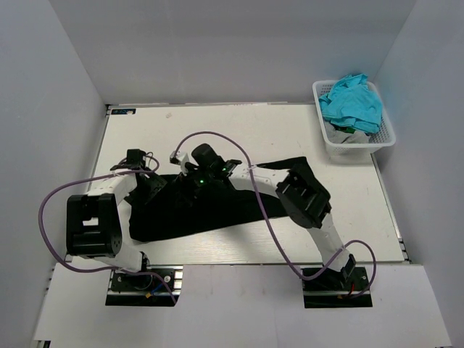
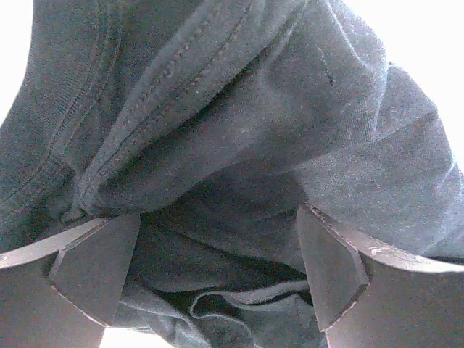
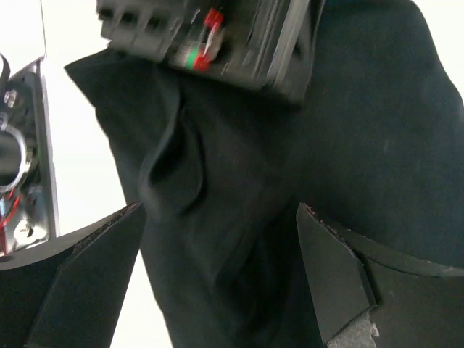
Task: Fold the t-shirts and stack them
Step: Fold the other side of the tshirt into a rectangle
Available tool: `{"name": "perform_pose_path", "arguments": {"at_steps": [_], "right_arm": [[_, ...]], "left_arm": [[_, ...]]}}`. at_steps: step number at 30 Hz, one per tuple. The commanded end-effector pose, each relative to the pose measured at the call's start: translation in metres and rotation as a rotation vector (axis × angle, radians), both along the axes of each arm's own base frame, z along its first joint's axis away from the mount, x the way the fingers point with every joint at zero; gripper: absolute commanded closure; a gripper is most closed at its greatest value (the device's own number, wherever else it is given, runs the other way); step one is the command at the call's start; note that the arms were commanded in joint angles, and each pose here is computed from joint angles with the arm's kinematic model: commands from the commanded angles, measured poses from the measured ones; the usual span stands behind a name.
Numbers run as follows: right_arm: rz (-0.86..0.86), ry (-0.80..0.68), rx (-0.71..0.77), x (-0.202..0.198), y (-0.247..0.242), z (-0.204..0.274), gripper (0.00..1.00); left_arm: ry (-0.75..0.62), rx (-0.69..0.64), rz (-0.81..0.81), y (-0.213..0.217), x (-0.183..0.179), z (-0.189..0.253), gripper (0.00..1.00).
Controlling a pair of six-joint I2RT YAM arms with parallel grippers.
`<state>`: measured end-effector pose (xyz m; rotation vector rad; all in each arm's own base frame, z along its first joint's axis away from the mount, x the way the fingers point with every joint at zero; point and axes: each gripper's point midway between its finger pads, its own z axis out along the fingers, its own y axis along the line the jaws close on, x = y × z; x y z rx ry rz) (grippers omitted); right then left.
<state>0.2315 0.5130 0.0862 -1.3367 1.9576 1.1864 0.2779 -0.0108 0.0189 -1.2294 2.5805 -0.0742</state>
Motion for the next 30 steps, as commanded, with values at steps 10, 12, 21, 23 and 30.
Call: {"name": "perform_pose_path", "arguments": {"at_steps": [10,12,21,23,30], "right_arm": [[0.257,0.013,-0.01,-0.069,0.004,0.008,0.1],[0.312,0.023,-0.044,-0.088,-0.013,0.001,0.1],[0.331,0.023,-0.059,-0.13,-0.078,0.019,0.1],[0.276,-0.008,-0.059,-0.119,-0.075,0.023,0.1],[-0.071,-0.025,-0.051,-0.055,-0.066,0.042,0.1]], "left_arm": [[0.063,-0.011,0.045,0.005,-0.015,-0.018,0.0],[0.063,-0.011,0.045,0.005,-0.015,-0.018,0.0],[0.065,-0.005,0.075,0.011,-0.011,-0.016,0.0],[0.07,0.004,0.077,0.013,-0.01,-0.012,0.0],[-0.044,0.056,0.083,0.023,0.007,0.042,0.0]]}}
